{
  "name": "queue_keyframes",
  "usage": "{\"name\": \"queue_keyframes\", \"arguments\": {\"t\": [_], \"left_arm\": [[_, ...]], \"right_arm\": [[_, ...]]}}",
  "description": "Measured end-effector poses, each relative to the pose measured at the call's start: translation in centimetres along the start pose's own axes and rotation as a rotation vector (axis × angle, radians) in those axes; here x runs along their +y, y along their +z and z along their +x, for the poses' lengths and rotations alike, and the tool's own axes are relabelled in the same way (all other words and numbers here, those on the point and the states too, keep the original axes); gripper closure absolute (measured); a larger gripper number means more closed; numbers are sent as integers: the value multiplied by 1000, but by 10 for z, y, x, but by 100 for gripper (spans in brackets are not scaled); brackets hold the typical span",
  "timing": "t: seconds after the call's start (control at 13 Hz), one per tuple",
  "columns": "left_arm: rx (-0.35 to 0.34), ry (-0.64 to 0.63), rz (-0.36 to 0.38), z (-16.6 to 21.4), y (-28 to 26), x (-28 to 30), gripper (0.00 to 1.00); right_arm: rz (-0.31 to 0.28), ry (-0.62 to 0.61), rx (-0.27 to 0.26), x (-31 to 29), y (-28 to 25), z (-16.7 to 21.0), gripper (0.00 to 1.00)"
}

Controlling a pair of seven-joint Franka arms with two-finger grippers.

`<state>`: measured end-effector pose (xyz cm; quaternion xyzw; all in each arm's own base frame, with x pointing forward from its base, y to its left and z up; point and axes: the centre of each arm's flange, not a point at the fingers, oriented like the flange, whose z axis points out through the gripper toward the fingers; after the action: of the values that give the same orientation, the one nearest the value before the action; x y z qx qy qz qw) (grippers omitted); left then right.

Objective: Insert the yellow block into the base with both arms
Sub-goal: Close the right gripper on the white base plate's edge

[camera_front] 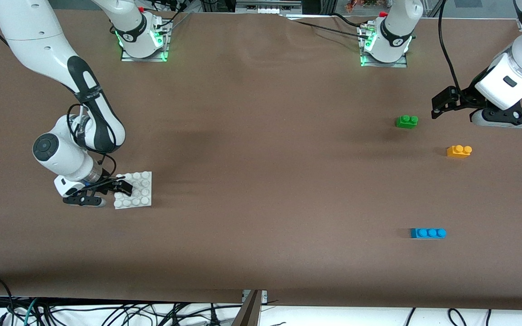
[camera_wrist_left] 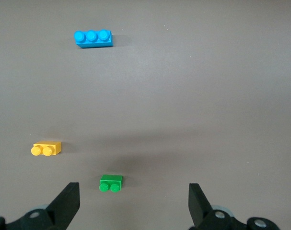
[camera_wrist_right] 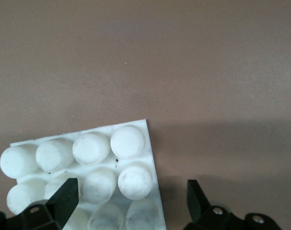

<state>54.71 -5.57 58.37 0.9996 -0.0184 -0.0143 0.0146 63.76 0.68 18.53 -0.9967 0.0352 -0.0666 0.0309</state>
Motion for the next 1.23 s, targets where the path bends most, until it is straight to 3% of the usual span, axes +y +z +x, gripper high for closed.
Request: {"name": "queue_keyframes", "arguments": {"t": [0.39, 0.54, 0.69, 0.77, 0.85, 1.23], "left_arm": [[0, 0, 0, 0, 0, 0, 0], [0, 0, 0, 0, 0, 0, 0], [0, 0, 0, 0, 0, 0, 0], [0, 0, 0, 0, 0, 0, 0], [0, 0, 0, 0, 0, 0, 0], [0, 0, 0, 0, 0, 0, 0]], "right_arm": [[14, 17, -1, 0, 2, -1, 1], [18, 16, 1, -3, 3, -1, 6], [29, 11, 2, -10, 2, -1, 26], [30, 10, 2, -11, 3, -1, 26], [31, 10, 3, -12, 2, -1, 33], [37, 4, 9, -17, 3, 0, 36]]}}
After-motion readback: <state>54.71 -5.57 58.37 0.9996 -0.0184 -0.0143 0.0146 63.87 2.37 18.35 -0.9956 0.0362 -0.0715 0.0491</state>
